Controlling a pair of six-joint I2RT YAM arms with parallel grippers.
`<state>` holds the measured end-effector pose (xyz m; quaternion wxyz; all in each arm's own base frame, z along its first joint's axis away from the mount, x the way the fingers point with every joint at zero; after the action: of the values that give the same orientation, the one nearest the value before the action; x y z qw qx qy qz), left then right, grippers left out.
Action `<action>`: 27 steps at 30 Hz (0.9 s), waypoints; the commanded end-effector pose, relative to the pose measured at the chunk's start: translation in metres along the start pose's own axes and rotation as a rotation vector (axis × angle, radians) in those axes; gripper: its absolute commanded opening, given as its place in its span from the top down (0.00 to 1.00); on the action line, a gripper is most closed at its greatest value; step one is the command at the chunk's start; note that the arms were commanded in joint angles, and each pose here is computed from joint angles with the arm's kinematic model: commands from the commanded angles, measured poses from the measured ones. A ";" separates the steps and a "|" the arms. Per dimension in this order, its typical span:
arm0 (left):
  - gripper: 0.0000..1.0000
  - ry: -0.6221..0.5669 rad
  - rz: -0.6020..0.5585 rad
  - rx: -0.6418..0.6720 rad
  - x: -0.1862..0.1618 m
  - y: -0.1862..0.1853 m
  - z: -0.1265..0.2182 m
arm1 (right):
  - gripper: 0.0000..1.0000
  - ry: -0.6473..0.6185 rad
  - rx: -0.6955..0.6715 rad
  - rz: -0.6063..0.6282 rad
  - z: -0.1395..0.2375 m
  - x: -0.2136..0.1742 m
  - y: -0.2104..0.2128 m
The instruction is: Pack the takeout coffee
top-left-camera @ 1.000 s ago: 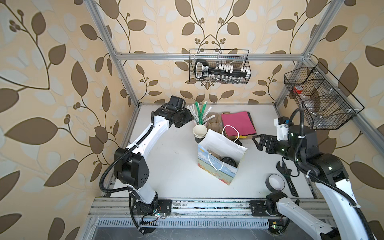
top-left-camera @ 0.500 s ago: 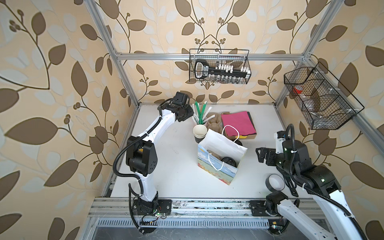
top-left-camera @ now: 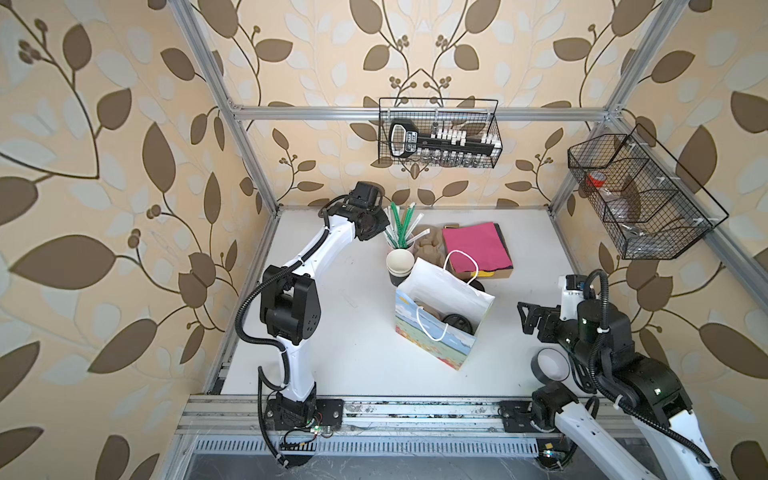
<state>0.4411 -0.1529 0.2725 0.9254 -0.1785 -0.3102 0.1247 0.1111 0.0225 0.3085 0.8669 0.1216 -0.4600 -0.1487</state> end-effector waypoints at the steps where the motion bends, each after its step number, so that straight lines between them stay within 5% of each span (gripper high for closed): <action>1: 0.87 -0.054 0.005 -0.014 0.012 -0.008 0.011 | 0.00 -0.019 0.001 0.010 -0.002 0.000 0.000; 9: 0.99 -0.034 0.001 -0.030 0.008 -0.013 0.010 | 0.00 -0.019 0.005 0.010 -0.002 0.000 0.000; 27: 1.00 -0.130 -0.045 -0.088 0.013 -0.031 0.067 | 0.00 -0.010 0.008 0.014 -0.005 -0.001 0.001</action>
<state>0.4303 -0.1631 0.2908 0.9204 -0.1910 -0.3228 0.1103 0.1137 0.0235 0.3083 0.8636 0.1245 -0.4653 -0.1488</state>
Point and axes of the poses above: each gripper's point midway between its finger pads, its own z axis back along the fingers, its own y axis along the line the jaws close on, x = y × z, the point moved 9 cm from there along z, back along the fingers, and after that the axes turned 12 degrees about -z, right-handed, at the moved point
